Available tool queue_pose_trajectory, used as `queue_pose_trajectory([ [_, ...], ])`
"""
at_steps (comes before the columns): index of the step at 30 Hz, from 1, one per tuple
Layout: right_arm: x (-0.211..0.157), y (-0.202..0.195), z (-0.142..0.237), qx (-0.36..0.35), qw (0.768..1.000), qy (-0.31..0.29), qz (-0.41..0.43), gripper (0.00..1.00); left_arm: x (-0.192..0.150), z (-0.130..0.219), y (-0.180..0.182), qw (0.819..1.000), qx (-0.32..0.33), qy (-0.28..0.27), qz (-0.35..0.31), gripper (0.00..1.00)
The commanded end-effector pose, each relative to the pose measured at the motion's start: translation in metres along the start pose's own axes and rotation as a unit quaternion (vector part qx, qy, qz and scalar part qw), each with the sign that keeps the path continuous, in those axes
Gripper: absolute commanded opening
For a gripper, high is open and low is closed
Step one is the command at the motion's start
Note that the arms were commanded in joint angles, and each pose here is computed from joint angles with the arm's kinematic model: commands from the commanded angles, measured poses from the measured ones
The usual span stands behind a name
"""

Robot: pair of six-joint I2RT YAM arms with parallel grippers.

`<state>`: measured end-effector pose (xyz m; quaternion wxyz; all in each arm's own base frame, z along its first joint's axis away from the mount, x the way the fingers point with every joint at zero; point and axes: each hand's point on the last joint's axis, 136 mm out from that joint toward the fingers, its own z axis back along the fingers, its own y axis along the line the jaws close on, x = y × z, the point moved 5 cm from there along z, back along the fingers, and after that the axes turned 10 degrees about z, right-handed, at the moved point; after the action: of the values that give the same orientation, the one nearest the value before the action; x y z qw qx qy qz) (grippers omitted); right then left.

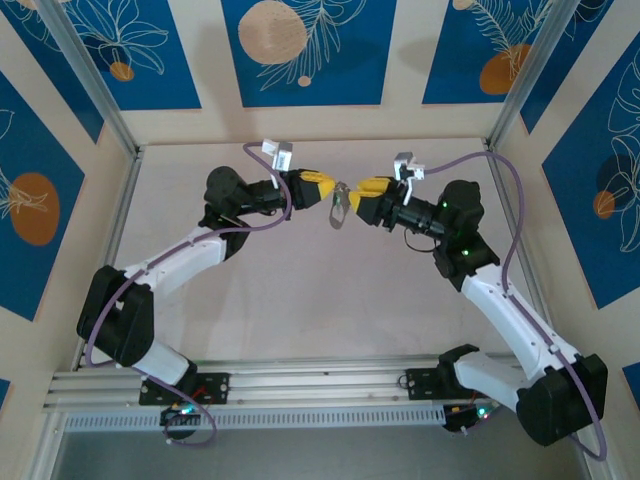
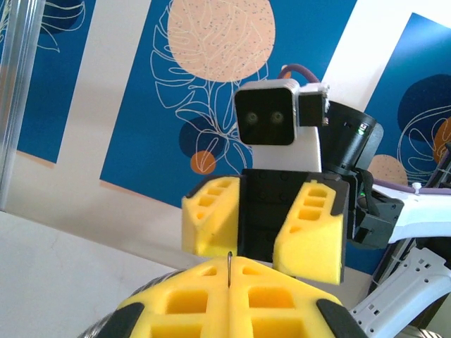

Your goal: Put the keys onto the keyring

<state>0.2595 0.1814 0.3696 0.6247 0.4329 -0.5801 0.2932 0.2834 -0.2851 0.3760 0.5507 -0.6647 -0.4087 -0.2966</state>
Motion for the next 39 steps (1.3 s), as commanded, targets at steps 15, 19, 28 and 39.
queue_pose_trajectory([
  [15, 0.021, 0.000, -0.024, 0.056, 0.997, -0.041, -0.019, 0.43, 0.010, -0.003, -0.022, 0.999, -0.023, -0.018, -0.028, 0.00],
  [19, 0.017, 0.001, -0.023, 0.058, 0.997, -0.039, -0.021, 0.42, 0.010, -0.003, -0.021, 0.999, -0.021, -0.018, -0.028, 0.00],
  [28, 0.011, 0.004, -0.016, 0.054, 0.997, -0.046, -0.025, 0.46, 0.010, -0.003, -0.021, 0.999, -0.021, -0.018, -0.028, 0.00],
  [39, 0.001, 0.007, -0.022, 0.068, 0.996, -0.035, -0.034, 0.45, 0.011, -0.004, -0.021, 0.999, -0.020, -0.020, -0.030, 0.00],
])
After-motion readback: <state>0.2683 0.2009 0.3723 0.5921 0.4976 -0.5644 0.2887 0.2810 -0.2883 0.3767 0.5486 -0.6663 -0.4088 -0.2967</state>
